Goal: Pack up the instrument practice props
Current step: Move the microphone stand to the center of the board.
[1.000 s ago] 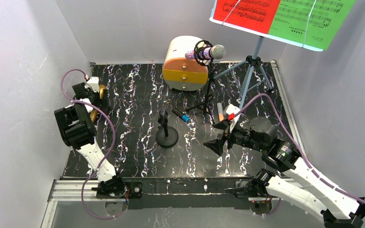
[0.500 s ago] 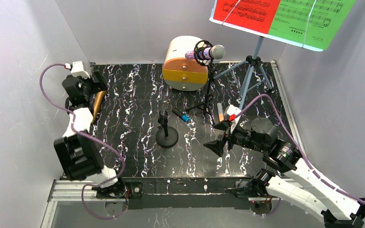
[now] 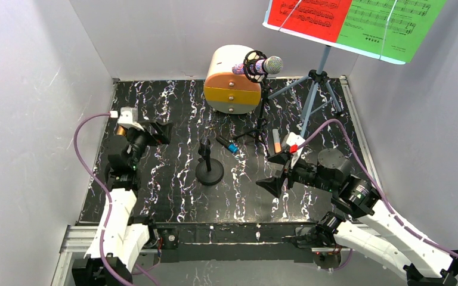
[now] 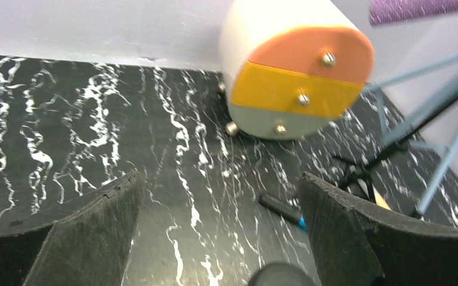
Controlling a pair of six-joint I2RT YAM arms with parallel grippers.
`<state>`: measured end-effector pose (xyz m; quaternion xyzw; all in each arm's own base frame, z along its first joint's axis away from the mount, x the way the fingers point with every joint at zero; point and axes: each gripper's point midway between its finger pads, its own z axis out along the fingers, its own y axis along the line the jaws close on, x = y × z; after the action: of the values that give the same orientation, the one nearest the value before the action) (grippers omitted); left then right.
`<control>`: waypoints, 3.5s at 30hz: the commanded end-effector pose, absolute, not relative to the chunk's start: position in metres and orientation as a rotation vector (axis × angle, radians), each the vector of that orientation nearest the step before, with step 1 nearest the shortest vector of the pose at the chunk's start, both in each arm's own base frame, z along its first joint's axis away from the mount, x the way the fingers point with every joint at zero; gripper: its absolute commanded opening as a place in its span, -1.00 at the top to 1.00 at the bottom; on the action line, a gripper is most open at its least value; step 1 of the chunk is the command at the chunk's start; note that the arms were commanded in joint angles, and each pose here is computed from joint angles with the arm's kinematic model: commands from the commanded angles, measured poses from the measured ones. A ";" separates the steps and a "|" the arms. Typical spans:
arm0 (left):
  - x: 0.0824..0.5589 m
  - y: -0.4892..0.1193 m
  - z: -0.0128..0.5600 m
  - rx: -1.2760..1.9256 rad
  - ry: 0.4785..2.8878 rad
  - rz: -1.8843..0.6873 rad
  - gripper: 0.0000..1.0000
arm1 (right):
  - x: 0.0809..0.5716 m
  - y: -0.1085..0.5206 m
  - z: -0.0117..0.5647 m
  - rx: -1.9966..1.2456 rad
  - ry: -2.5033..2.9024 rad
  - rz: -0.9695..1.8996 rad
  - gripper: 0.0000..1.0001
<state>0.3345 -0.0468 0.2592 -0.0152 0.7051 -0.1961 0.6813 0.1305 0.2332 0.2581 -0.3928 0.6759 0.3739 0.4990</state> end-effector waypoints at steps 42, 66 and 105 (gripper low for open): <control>0.271 -0.207 0.158 0.918 1.541 -0.545 0.26 | 0.132 0.231 0.272 -0.933 1.562 0.889 -0.97; 0.377 -0.133 0.231 0.467 1.512 -0.209 1.00 | 0.136 0.230 0.267 -0.921 1.586 0.867 -0.97; 0.508 0.091 0.202 -0.120 1.625 0.212 1.00 | 0.148 0.234 0.249 -0.929 1.661 0.819 -0.97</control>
<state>0.4879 0.0907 0.1508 -0.0559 0.7766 0.1020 0.6192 0.1436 0.2318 0.2438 -0.3855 0.6971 0.3439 0.4971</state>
